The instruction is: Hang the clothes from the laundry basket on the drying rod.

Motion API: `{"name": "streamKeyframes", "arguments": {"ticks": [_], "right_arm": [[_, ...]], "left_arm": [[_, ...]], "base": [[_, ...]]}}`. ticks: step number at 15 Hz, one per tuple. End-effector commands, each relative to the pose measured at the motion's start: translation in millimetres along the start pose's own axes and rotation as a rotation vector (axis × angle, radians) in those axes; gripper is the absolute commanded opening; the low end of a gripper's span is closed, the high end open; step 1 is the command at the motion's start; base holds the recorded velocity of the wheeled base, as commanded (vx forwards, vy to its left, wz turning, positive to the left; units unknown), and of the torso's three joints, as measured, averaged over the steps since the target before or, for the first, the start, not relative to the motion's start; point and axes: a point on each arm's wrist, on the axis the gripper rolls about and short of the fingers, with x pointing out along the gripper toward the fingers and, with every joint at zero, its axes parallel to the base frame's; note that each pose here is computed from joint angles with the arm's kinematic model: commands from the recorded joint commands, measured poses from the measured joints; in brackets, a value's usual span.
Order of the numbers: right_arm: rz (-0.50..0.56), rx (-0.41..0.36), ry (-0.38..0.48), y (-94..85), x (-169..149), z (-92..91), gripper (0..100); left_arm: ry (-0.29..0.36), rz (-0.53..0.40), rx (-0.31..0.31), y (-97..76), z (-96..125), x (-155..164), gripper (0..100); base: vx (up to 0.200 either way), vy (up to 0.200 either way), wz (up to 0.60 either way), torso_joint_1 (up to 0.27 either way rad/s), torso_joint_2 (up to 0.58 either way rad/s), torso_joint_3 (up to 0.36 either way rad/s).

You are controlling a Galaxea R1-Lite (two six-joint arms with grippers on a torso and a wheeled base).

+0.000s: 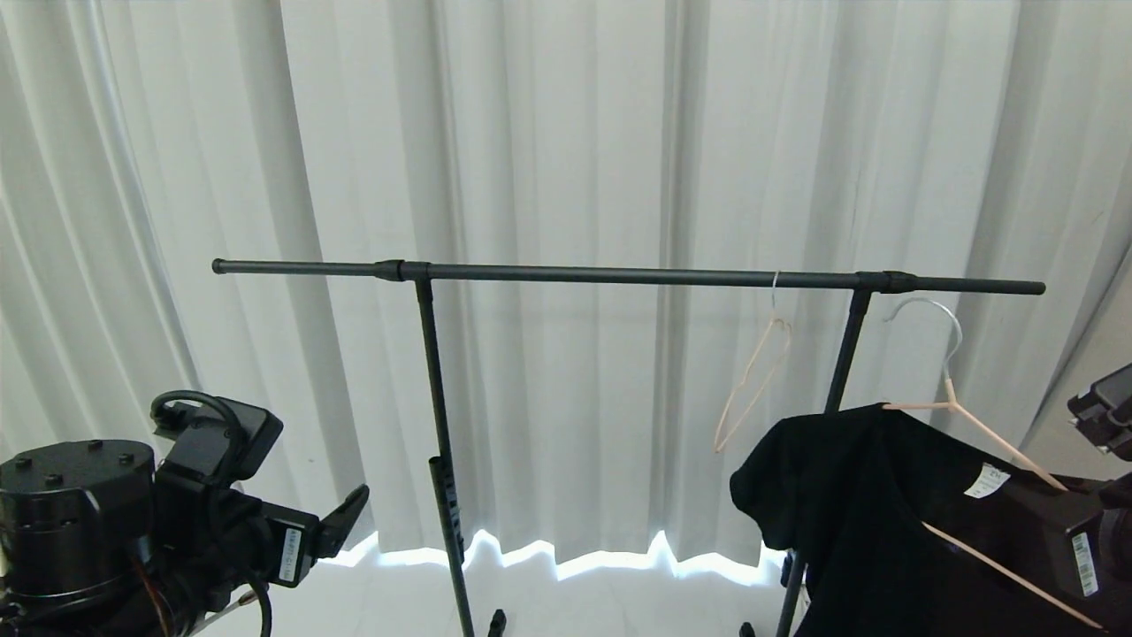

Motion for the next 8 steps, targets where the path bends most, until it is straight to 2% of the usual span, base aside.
{"name": "streamKeyframes", "arguments": {"ticks": [1,4,8], "right_arm": [[0.005,-0.003,0.011,1.0,2.3,-1.2,0],[0.051,0.028,0.02,10.3,11.9,1.1,0],[0.146,0.107,-0.001,38.7,38.3,11.9,0]], "left_arm": [[-0.002,-0.009,0.004,-1.7,0.8,0.5,100],[-0.002,-0.036,0.018,-7.3,0.7,0.5,100],[-0.001,-0.055,0.029,-11.3,0.9,1.3,100]], "base": [[0.0,0.0,0.0,0.0,0.0,0.0],[0.0,0.0,0.0,0.0,0.0,0.0],[0.0,0.0,0.0,0.0,0.0,0.0]]}}
